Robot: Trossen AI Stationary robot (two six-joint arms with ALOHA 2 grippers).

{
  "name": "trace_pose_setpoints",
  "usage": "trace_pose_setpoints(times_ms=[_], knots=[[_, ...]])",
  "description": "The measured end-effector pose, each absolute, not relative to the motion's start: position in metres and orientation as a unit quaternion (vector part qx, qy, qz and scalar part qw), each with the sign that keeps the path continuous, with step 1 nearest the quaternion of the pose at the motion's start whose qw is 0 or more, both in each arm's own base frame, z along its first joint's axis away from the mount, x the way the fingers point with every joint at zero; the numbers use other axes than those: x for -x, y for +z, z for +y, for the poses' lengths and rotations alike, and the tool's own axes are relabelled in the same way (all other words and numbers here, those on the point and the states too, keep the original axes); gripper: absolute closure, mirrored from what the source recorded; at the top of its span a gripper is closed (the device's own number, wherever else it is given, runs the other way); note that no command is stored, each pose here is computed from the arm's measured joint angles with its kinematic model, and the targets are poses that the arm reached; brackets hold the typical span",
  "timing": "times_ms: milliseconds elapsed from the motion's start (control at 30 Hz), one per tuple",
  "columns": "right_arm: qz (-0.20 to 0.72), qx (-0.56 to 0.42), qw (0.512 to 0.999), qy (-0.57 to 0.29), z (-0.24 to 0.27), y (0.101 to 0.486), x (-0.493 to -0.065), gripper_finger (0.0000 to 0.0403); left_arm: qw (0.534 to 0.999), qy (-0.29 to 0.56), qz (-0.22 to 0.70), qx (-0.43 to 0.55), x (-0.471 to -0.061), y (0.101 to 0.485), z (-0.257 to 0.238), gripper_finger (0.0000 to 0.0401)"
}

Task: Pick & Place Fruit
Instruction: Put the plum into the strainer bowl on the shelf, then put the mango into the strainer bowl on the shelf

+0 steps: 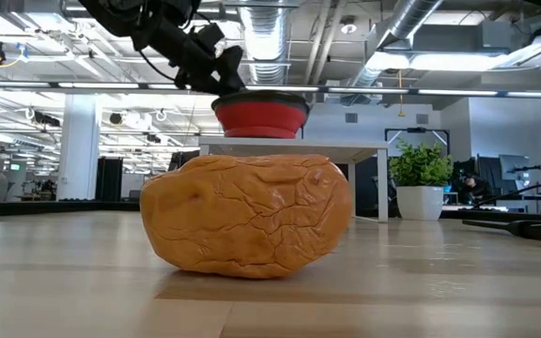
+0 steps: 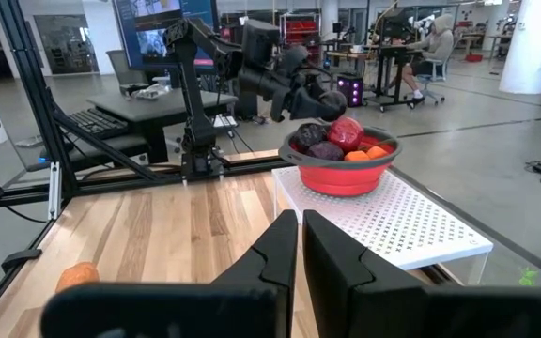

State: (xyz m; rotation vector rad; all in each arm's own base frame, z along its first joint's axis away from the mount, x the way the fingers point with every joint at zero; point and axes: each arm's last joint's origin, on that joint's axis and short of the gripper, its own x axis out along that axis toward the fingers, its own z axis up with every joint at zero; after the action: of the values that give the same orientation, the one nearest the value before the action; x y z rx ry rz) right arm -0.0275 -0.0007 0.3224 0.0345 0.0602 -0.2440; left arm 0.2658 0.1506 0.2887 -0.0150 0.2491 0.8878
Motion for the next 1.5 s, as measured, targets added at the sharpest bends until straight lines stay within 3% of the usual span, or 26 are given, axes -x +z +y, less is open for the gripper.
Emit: trace_pose_setpoints(times_ms=[400,600,933,1167,1500], knots=[[0.03,-0.017,0.992,-0.122,-0.001,0.322,0.028,0.0386,0.896,0.431,0.111,0.01,-0.265,0.285,0.151,0.0137],[0.03,-0.017,0.992,-0.122,-0.001,0.322,0.028,0.0386,0.901,0.422,0.104,0.007,-0.265,0.287,0.152,0.0105],[0.03,-0.017,0.992,-0.122,-0.001,0.322,0.028,0.0386,0.915,0.401,-0.039,0.024,-0.25,0.333,0.13,0.0068],[0.03,-0.017,0.992,-0.122,-0.001,0.322,0.028,0.0386,0.946,0.313,-0.078,0.02,-0.244,0.355,0.094,0.0078],[0.03,-0.017,0.992,-0.122,-0.001,0.322,0.028,0.0386,0.983,0.176,-0.056,-0.003,-0.259,0.354,0.021,0.0093]])
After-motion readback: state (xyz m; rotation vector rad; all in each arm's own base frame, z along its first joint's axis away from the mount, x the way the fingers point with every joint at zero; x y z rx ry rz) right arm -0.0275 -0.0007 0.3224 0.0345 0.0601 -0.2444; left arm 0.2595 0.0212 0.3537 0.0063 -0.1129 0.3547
